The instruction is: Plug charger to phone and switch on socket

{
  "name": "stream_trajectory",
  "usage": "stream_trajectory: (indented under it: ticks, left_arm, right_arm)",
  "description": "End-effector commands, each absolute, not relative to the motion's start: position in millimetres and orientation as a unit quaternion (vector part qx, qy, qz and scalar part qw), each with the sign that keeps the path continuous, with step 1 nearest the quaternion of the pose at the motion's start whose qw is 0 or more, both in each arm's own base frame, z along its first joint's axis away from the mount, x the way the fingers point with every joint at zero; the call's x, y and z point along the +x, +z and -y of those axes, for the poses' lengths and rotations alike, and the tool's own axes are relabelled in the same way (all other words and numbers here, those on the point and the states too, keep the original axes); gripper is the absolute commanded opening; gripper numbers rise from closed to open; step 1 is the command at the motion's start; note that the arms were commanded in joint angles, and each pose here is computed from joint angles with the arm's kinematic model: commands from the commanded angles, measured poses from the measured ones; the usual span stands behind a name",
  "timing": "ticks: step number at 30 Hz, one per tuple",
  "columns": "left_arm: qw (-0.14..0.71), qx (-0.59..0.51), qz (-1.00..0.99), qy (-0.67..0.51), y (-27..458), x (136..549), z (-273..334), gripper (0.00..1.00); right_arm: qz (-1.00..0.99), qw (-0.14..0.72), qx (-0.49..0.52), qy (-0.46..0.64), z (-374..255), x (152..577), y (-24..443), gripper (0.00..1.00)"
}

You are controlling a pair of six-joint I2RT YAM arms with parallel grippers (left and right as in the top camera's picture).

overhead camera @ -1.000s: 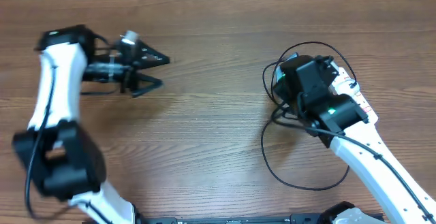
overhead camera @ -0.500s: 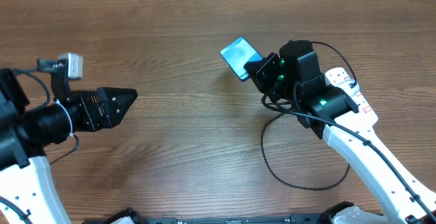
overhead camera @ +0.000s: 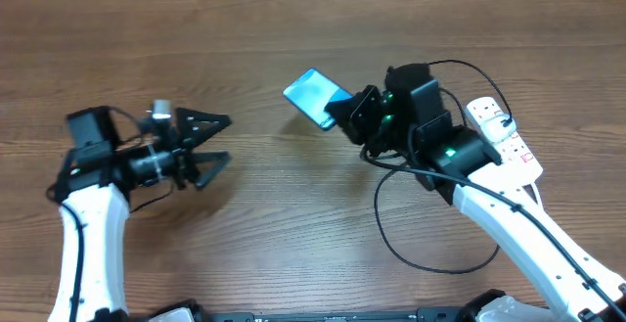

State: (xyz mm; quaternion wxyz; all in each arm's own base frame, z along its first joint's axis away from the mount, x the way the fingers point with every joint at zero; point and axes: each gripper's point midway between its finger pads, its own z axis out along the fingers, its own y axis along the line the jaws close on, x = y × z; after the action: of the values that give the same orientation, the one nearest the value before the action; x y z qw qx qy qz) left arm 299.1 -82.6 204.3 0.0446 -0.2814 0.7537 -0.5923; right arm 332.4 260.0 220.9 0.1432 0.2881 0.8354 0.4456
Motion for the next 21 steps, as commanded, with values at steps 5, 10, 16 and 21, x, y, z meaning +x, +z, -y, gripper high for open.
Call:
stream_trajectory:
  ticks: [5,10,16,21]
  left_arm:
    - [-0.078,-0.427,-0.725,-0.535,177.6,310.3,117.5,0.65]
    - [-0.070,-0.446,-0.721,-0.525,177.3,321.4,127.1,0.67]
    - [-0.068,-0.492,-0.712,-0.496,168.1,327.3,131.3,0.63]
    - [-0.079,-0.519,-0.692,-0.496,169.5,330.6,130.5,0.48]
  right_arm:
    - [-0.818,0.096,0.325,0.465,-301.4,318.2,217.0,0.04]
    - [-0.806,0.076,0.337,0.480,-315.0,311.6,221.0,0.04]
    - [-0.798,0.039,0.353,0.487,-329.0,297.0,222.2,0.04]
    - [-0.779,0.008,0.392,0.489,-332.8,292.7,222.3,0.04]
